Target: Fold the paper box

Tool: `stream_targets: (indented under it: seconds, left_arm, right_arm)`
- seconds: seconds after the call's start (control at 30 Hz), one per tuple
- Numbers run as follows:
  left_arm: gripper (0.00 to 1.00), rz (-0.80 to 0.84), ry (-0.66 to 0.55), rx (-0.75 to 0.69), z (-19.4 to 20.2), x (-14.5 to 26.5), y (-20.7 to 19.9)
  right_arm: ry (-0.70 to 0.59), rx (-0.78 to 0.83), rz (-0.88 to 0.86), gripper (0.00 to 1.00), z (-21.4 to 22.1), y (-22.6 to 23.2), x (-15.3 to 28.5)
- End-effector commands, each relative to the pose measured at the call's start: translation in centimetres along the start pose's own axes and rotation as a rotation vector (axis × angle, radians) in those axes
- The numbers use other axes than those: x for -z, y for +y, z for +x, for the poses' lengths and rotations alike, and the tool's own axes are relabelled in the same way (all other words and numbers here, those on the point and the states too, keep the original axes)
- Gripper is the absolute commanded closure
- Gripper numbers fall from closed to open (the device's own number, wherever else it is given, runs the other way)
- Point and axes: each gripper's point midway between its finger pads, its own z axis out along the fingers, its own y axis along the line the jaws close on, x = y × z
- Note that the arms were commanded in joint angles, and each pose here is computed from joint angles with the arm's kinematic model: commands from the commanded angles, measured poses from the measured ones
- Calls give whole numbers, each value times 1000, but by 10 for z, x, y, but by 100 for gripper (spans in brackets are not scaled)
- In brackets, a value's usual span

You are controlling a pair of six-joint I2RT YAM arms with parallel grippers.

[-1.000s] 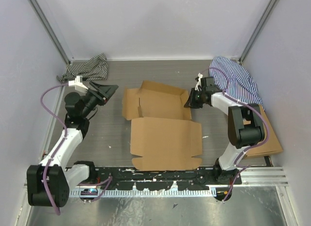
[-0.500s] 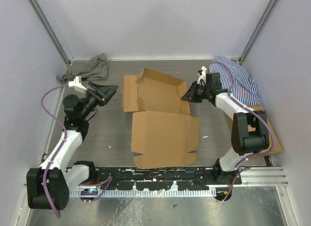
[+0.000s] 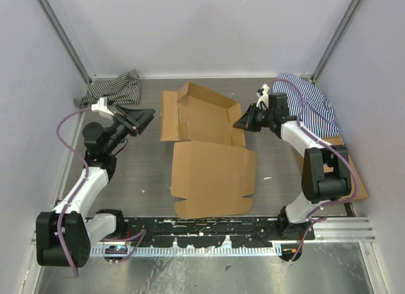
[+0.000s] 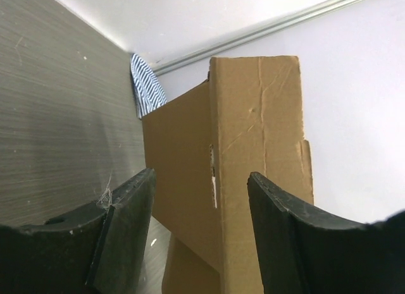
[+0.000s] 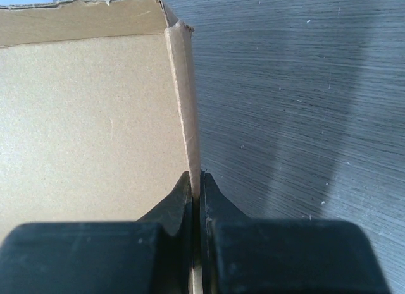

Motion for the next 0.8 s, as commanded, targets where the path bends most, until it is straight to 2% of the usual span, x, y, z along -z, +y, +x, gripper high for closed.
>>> stream_targets:
  seconds: [0.0, 0.33, 0.77]
  left_arm:
    - [33, 89, 9, 6, 0, 1, -16]
    - [34, 126, 46, 18, 10, -4, -24]
    - [35, 111, 68, 19, 15, -6, -16]
  right_arm:
    - [-39, 53, -75, 99, -12, 32, 10]
    - [-17, 78, -54, 99, -6, 38, -1]
    - [-2, 133, 75, 99, -3, 29, -14]
